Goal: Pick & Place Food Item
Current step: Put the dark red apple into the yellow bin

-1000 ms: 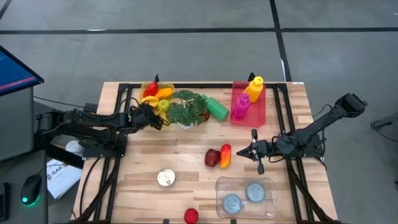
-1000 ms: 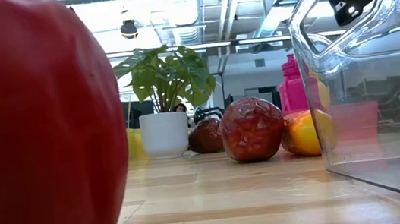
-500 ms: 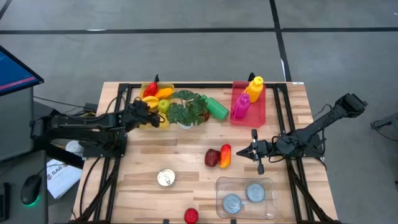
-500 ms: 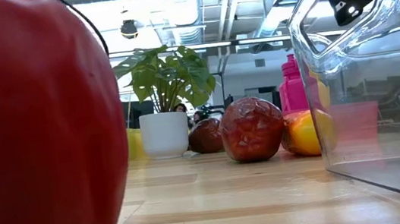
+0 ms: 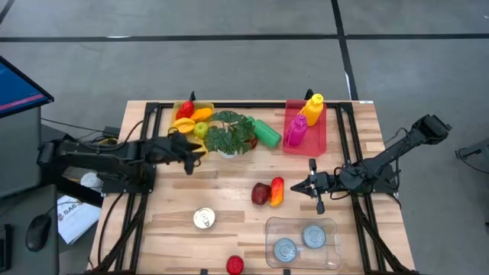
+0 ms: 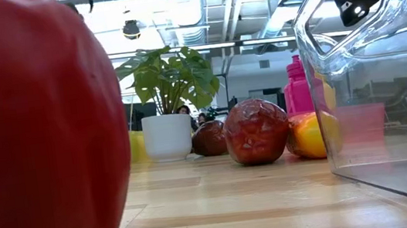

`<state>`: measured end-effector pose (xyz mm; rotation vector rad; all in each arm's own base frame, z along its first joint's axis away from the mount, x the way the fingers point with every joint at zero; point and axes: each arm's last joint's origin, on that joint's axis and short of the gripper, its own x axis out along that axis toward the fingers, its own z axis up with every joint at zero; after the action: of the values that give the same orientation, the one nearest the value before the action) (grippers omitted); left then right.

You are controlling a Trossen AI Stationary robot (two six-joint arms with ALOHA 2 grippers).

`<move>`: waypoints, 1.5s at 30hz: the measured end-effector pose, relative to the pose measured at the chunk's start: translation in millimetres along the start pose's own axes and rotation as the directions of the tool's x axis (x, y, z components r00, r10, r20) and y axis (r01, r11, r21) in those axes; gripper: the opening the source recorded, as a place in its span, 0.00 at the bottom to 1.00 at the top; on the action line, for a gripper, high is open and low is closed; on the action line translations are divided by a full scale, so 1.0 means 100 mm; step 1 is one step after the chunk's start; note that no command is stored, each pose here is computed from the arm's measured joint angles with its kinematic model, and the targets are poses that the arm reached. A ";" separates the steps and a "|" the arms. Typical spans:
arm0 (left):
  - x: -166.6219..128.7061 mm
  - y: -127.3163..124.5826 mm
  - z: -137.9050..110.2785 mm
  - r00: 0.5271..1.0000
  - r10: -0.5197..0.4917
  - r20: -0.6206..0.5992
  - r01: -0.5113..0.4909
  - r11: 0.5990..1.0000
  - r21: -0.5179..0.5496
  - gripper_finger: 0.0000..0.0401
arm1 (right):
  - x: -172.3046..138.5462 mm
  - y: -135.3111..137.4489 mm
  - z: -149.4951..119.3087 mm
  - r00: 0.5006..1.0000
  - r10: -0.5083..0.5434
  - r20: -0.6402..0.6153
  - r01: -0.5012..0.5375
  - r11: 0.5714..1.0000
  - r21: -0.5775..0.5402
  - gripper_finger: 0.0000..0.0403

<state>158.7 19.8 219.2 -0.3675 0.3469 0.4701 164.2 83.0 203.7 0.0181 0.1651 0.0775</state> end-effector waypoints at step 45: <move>0.91 -1.17 -0.78 0.919 -0.387 0.079 0.345 0.883 0.318 0.26 | 0.00 0.00 0.00 1.000 0.000 0.000 0.000 1.000 -0.001 0.01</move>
<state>274.1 -75.4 144.9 -0.0976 0.1989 0.0642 164.2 82.9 203.7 0.0175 0.1646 0.0775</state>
